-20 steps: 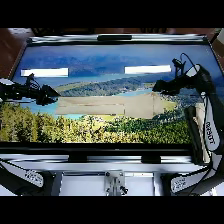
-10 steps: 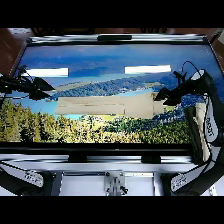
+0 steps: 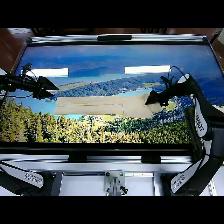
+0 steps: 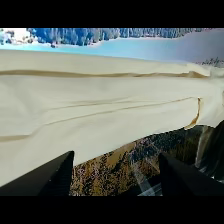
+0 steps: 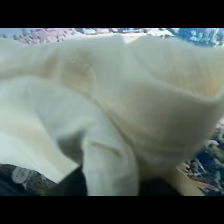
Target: Fold the shirts.
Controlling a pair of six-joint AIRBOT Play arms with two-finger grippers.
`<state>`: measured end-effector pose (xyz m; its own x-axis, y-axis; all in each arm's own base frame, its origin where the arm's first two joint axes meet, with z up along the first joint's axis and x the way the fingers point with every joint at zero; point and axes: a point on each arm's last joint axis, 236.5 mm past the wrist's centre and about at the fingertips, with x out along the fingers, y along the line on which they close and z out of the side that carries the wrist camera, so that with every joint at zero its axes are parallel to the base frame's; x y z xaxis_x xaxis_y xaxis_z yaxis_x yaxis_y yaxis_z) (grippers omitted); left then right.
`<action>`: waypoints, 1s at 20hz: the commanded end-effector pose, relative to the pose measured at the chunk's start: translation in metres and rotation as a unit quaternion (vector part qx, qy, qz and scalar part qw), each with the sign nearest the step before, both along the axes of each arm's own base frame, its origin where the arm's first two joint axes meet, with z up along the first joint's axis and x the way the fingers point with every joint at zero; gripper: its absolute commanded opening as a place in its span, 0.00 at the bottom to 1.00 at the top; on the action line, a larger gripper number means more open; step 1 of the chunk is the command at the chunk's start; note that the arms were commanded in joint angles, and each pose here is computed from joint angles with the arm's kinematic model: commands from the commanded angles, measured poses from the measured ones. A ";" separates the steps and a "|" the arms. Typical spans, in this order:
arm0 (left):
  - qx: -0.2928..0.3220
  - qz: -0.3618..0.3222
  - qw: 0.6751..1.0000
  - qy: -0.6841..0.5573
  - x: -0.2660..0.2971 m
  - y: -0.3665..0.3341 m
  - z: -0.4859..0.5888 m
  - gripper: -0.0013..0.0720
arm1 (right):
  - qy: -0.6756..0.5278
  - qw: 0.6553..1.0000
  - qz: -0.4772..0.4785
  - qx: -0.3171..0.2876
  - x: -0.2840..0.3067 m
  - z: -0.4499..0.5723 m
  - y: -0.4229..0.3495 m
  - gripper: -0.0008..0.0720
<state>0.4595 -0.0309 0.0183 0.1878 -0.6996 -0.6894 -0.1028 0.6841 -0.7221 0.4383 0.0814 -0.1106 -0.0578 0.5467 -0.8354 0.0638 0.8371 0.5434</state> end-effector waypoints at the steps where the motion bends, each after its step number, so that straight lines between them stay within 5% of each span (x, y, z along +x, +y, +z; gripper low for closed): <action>1: 0.000 -0.010 1.000 -0.004 -0.001 -0.009 0.004 0.82 | 0.001 1.000 0.011 0.001 -0.003 0.004 0.015 0.10; 2: -0.002 -0.014 1.000 -0.004 -0.001 -0.016 0.005 0.82 | -0.006 1.000 0.010 0.008 -0.001 0.014 0.018 0.10; 3: -0.010 -0.022 1.000 -0.004 -0.001 -0.028 0.008 0.65 | -0.019 1.000 0.010 0.011 0.001 0.028 0.019 0.09; 4: -0.022 -0.034 0.999 -0.009 -0.001 -0.044 0.012 0.33 | -0.036 0.999 0.009 0.010 0.003 0.043 0.019 0.09; 5: -0.029 -0.046 0.998 -0.013 -0.001 -0.061 0.015 0.20 | -0.055 0.998 0.005 0.007 0.006 0.063 0.018 0.09; 7: -0.035 -0.079 0.996 -0.022 -0.003 -0.103 0.018 0.10 | -0.087 0.996 -0.012 0.004 0.007 0.105 0.018 0.09; 12: -0.025 -0.156 0.985 -0.070 -0.018 -0.228 0.013 0.06 | -0.133 0.991 -0.031 0.004 -0.016 0.188 0.021 0.09; 20: -0.040 -0.162 0.979 -0.113 -0.049 -0.355 0.021 0.06 | -0.146 0.989 -0.017 -0.009 -0.083 0.262 0.021 0.09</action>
